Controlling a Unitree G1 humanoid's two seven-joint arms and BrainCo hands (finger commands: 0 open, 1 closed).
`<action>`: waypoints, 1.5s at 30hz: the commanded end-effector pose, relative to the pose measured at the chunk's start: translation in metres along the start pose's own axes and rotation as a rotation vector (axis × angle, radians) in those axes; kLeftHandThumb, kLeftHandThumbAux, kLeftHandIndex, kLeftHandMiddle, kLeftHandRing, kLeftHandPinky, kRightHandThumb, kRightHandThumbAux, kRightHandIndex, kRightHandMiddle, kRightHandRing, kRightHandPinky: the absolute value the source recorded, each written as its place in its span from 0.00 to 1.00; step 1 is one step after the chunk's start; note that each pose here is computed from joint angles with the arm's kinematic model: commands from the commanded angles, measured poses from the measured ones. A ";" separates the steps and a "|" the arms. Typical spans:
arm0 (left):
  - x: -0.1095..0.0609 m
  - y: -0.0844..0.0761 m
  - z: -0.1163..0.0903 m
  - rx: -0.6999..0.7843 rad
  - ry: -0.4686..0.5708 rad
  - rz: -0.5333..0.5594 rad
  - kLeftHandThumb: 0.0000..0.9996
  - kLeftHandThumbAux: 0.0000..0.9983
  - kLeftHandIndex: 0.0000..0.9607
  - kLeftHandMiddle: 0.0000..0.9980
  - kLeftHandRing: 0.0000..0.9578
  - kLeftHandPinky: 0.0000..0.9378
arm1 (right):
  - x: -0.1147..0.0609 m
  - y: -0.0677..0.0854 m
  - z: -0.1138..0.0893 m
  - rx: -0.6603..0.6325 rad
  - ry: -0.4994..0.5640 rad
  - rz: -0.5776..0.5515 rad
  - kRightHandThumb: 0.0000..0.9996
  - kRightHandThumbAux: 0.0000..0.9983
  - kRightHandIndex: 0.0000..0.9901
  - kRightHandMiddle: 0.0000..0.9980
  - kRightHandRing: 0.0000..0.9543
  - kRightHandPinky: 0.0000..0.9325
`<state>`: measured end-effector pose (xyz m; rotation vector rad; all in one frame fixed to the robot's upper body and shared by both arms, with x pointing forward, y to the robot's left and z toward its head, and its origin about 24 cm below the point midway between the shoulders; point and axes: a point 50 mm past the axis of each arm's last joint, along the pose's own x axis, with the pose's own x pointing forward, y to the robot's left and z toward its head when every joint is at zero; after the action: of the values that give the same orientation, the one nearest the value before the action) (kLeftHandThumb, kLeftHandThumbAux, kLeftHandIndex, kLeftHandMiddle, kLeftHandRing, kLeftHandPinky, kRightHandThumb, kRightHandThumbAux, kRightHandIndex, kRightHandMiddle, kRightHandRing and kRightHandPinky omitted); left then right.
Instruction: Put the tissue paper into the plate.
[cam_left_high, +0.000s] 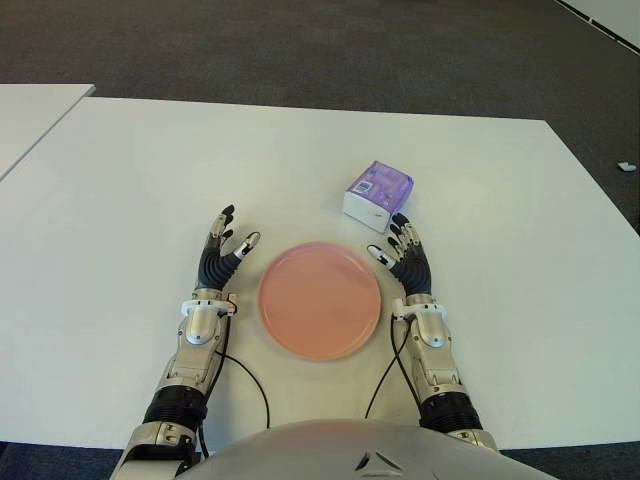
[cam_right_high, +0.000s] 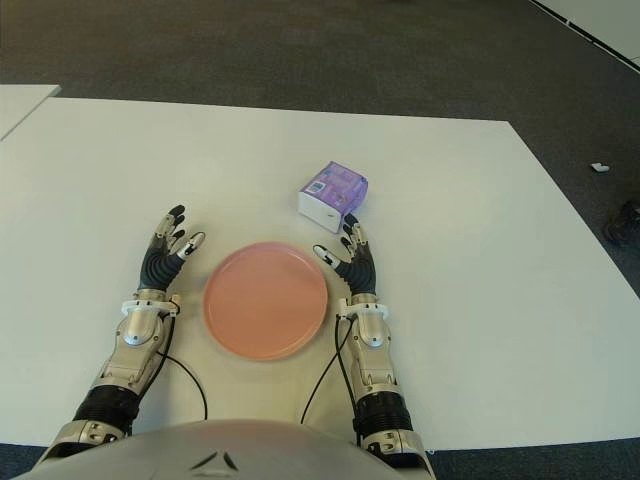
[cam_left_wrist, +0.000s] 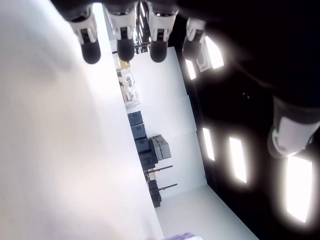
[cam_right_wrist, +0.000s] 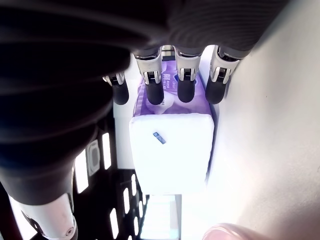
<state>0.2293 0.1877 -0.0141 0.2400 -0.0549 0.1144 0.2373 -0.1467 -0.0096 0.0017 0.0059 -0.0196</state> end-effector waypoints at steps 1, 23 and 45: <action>-0.014 0.000 -0.015 0.010 0.068 -0.004 0.00 0.49 0.00 0.00 0.00 0.00 | -0.029 -0.005 -0.040 -0.009 0.228 -0.020 0.00 0.76 0.00 0.00 0.00 0.00; -0.013 -0.003 -0.015 0.016 0.069 0.008 0.00 0.51 0.00 0.00 0.00 0.00 | -0.028 -0.007 -0.043 -0.026 0.252 -0.021 0.00 0.76 0.00 0.00 0.00 0.00; -0.011 -0.006 -0.017 0.008 0.081 0.021 0.00 0.50 0.00 0.00 0.00 0.00 | -0.004 -0.015 0.053 -0.280 -0.087 -0.705 0.15 0.70 0.00 0.00 0.00 0.00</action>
<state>0.2325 0.1856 -0.0131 0.2389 -0.0645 0.1328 0.2288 -0.1714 0.0287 -0.3399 -0.0453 -0.6007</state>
